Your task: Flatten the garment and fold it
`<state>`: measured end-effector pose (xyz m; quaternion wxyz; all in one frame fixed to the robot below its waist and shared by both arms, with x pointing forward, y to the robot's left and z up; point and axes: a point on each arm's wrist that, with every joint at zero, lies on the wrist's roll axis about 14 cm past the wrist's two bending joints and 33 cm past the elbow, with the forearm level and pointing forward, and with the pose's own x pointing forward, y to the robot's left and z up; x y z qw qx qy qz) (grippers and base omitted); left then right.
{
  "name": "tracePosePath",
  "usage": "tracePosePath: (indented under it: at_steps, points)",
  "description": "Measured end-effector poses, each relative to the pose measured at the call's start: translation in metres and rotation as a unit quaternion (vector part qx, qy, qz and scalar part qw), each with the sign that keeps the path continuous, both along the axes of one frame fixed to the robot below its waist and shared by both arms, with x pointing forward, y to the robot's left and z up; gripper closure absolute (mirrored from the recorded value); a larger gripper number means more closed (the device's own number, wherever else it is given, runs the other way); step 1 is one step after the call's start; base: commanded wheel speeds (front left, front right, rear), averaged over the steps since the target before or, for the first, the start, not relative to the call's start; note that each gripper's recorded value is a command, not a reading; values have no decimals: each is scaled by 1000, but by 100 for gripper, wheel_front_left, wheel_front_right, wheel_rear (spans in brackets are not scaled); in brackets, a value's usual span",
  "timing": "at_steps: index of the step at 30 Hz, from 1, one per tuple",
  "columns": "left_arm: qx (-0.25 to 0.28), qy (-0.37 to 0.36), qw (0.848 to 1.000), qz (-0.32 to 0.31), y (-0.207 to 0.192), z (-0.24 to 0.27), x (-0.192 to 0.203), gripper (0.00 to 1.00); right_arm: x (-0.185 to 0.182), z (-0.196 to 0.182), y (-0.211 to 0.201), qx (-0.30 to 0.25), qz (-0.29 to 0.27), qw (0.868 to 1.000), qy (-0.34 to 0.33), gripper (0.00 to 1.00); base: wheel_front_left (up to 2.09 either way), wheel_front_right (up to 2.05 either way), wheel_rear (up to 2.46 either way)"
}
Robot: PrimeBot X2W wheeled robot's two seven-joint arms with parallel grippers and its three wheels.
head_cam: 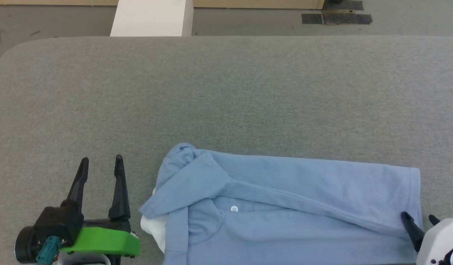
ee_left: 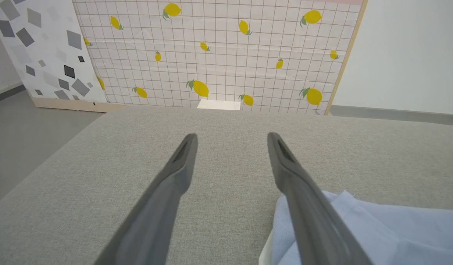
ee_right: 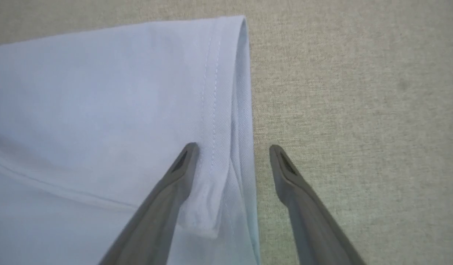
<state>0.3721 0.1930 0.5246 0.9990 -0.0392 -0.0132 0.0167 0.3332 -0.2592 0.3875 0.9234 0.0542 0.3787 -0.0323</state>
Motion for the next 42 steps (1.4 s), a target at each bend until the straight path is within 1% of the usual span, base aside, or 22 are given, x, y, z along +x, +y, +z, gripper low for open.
tracePosePath:
  at_steps: [3,4,5,6,10,14,17,19,23,25,27,28,31,35,38,42]
  points:
    - [3,2,1000,5,1,-2,-1,0,0,-15,3,3,5,1000,29,0,0,0,0]
    - [6,2,1000,5,2,-3,-1,0,-1,-18,4,5,6,999,38,16,0,0,0]
    - [9,1,1000,6,2,-3,-2,0,-1,-21,5,8,8,999,45,96,0,0,0]
    - [12,2,1000,6,2,-3,-2,0,0,-22,6,13,7,999,51,100,0,0,0]
    - [13,2,1000,6,2,-3,-5,0,4,-19,9,22,7,998,51,100,0,0,0]
    - [12,-4,1000,6,2,1,-8,0,4,-10,-2,12,-5,999,38,100,0,0,0]
    - [11,-8,1000,3,0,4,-10,0,3,3,-31,-22,-29,999,24,100,0,0,0]
    - [9,-9,1000,1,-1,5,-12,0,4,15,-58,-53,-50,997,10,100,0,0,0]
    - [7,-7,1000,-4,-4,5,-14,0,-5,35,-111,-113,-92,989,3,100,0,0,0]
    - [6,-3,1000,-6,-5,4,-14,0,-9,42,-127,-134,-101,986,5,100,0,0,0]
    - [5,-3,1000,-9,-7,4,-15,0,-9,47,-133,-142,-102,985,3,100,0,0,0]
    - [4,-2,1000,-11,-8,3,-15,0,-8,48,-130,-136,-99,986,2,100,0,0,0]
    - [2,1,1000,-14,-10,2,-17,0,-1,47,-101,-90,-75,993,2,100,0,0,0]
    - [-11,6,1000,-18,-13,0,-20,0,8,58,-46,-29,-13,999,1,100,0,0,0]
    - [-17,8,1000,-16,-13,-1,-22,0,8,68,-8,10,31,999,-2,100,0,0,0]
    - [-26,12,999,-14,-14,-4,-25,0,6,80,42,47,95,994,-1,100,0,0,0]
